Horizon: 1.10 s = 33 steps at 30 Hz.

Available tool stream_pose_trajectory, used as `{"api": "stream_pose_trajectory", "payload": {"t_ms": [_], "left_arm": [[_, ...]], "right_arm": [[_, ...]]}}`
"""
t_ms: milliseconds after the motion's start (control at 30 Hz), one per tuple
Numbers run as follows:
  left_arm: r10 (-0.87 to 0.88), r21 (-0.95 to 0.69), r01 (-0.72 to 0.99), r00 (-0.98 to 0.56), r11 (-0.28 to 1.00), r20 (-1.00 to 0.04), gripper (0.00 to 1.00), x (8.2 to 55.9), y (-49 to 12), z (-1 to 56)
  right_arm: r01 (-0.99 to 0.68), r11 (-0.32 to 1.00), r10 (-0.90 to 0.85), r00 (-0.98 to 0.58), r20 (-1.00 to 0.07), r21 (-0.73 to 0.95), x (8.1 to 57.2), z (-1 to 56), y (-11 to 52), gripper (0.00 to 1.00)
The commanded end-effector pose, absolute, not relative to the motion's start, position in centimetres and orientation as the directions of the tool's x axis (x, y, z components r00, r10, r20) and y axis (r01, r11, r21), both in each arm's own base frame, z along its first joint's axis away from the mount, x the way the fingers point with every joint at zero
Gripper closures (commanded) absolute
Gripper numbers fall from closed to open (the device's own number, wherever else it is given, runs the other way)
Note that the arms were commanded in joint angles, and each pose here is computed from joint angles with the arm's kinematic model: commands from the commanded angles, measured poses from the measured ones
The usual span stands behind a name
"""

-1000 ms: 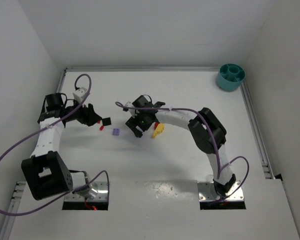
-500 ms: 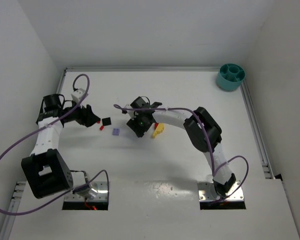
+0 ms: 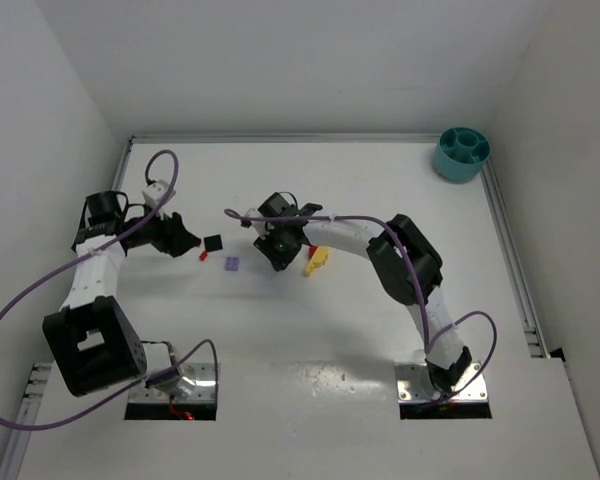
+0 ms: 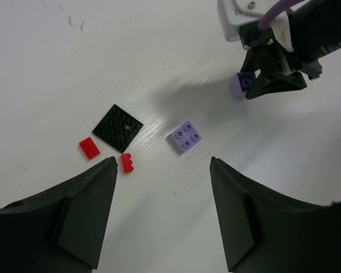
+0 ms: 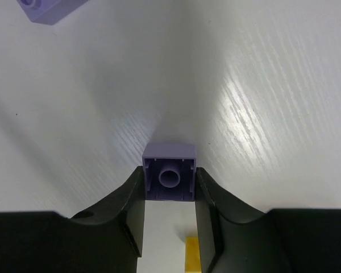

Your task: Sort the legos into containers by color

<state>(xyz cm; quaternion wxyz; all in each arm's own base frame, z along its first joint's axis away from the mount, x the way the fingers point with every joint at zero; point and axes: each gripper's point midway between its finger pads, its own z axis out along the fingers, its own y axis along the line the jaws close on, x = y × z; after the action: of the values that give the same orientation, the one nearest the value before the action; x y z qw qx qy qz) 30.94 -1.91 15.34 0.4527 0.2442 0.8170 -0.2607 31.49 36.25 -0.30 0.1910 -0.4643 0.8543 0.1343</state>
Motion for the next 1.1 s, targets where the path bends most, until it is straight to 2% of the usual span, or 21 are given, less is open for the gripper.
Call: {"api": "stream_pose_trajectory", "payload": {"t_ms": [0, 133, 400, 633, 933, 1067], "left_arm": [[0.163, -0.195, 0.673, -0.430, 0.714, -0.888, 0.28, 30.8, -2.2, 15.6], [0.191, -0.177, 0.699, -0.415, 0.693, -0.890, 0.28, 31.1, -3.4, 15.6], [0.236, -0.117, 0.698, -0.388, 0.706, -0.891, 0.28, 33.2, -6.1, 16.0], [0.286, -0.057, 0.702, -0.361, 0.710, -0.888, 0.28, 35.5, -9.5, 17.4], [0.218, -0.113, 0.743, -0.333, 0.659, -0.917, 0.28, 37.2, -13.0, 18.3], [0.211, -0.124, 0.740, -0.342, 0.662, -0.915, 0.28, 37.8, -13.0, 17.7]], "right_arm": [[-0.830, 0.557, -0.704, -0.458, -0.544, -0.021, 33.6, 4.3, 36.0, 0.79], [-0.729, 0.667, -0.637, -0.453, -0.623, -0.151, 37.3, 9.3, 31.3, 0.79], [-0.553, 0.803, -0.551, -0.547, -0.631, -0.222, 42.5, 12.3, 21.4, 0.79], [-0.311, 0.910, -0.413, -0.633, -0.655, -0.273, 49.4, 15.0, 7.8, 0.79], [-0.104, 0.928, -0.335, -0.653, -0.679, -0.357, 55.1, 16.4, -3.1, 0.79], [0.021, 0.927, -0.266, -0.666, -0.696, -0.375, 57.3, 15.2, -7.6, 0.79]]}}
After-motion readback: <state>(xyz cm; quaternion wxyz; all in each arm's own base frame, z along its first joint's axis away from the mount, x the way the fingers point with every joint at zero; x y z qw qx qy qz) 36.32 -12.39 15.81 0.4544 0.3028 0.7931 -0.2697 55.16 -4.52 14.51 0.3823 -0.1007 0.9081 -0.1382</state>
